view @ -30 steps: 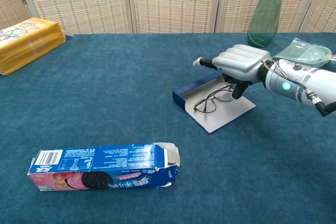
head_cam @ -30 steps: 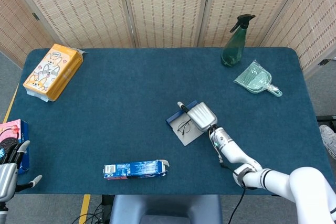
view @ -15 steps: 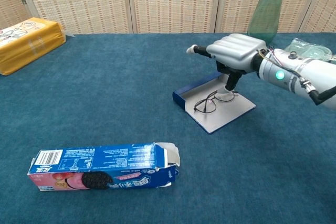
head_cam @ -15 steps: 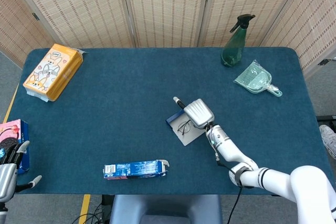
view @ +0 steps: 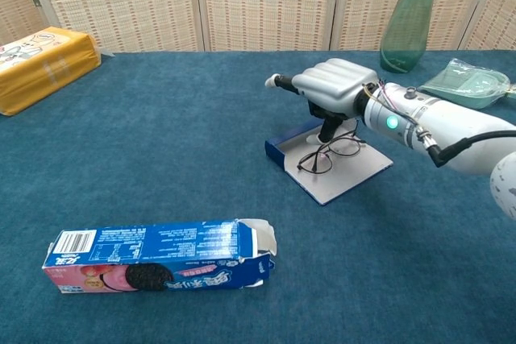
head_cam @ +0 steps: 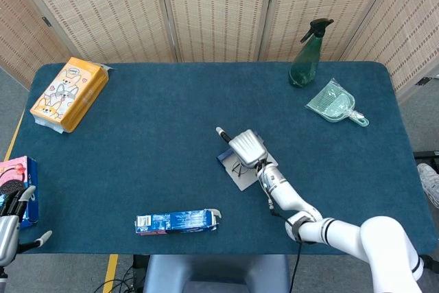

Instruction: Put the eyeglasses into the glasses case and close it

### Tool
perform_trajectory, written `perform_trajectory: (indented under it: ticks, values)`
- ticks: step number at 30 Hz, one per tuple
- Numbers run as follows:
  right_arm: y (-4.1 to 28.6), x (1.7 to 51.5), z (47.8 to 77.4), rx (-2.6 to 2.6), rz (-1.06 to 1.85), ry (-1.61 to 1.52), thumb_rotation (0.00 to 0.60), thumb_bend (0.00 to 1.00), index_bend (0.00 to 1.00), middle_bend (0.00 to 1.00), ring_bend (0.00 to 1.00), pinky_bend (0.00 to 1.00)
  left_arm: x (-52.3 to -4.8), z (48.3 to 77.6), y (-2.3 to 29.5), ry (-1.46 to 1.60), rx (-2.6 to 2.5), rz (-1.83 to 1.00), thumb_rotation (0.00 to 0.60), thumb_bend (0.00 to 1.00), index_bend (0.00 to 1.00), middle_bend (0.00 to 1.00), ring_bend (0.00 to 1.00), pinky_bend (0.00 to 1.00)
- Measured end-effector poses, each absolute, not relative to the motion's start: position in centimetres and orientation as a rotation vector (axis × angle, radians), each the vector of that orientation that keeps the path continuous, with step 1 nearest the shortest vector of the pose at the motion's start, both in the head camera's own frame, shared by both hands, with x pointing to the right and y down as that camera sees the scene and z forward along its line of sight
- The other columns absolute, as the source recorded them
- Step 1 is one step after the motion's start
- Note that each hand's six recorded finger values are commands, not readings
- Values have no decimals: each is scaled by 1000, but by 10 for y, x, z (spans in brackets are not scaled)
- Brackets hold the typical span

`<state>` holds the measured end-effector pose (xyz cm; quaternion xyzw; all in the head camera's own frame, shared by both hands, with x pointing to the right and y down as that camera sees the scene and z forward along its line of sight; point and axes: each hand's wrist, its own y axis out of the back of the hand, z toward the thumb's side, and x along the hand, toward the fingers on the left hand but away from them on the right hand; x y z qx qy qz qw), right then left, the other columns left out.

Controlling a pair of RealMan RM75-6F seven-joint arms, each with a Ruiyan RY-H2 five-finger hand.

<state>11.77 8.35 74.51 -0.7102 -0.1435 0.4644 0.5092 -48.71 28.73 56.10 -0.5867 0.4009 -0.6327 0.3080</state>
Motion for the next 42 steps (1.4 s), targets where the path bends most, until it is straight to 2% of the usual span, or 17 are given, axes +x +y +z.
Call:
perform_trajectory:
  ticks: [15, 28, 35, 42]
  values:
    - [93, 122, 755, -1705, 1125, -332, 600, 297, 36, 986, 1000, 1000, -487, 562, 289, 1064, -1561, -1674, 600, 163, 92, 136, 106, 278]
    - [87, 143, 734, -1680, 1105, -346, 600, 298, 36, 985, 1000, 1000, -486, 561, 288, 1067, -1567, -1664, 600, 163, 91, 136, 106, 278]
    - [92, 157, 741, -1673, 1152, -302, 600, 276, 36, 984, 1000, 1000, -485, 560, 287, 1063, -1564, -1661, 600, 163, 92, 136, 106, 278]
    - [94, 151, 753, -1664, 1173, -265, 600, 267, 36, 984, 1000, 1000, -485, 561, 288, 1060, -1566, -1669, 600, 163, 92, 136, 106, 278]
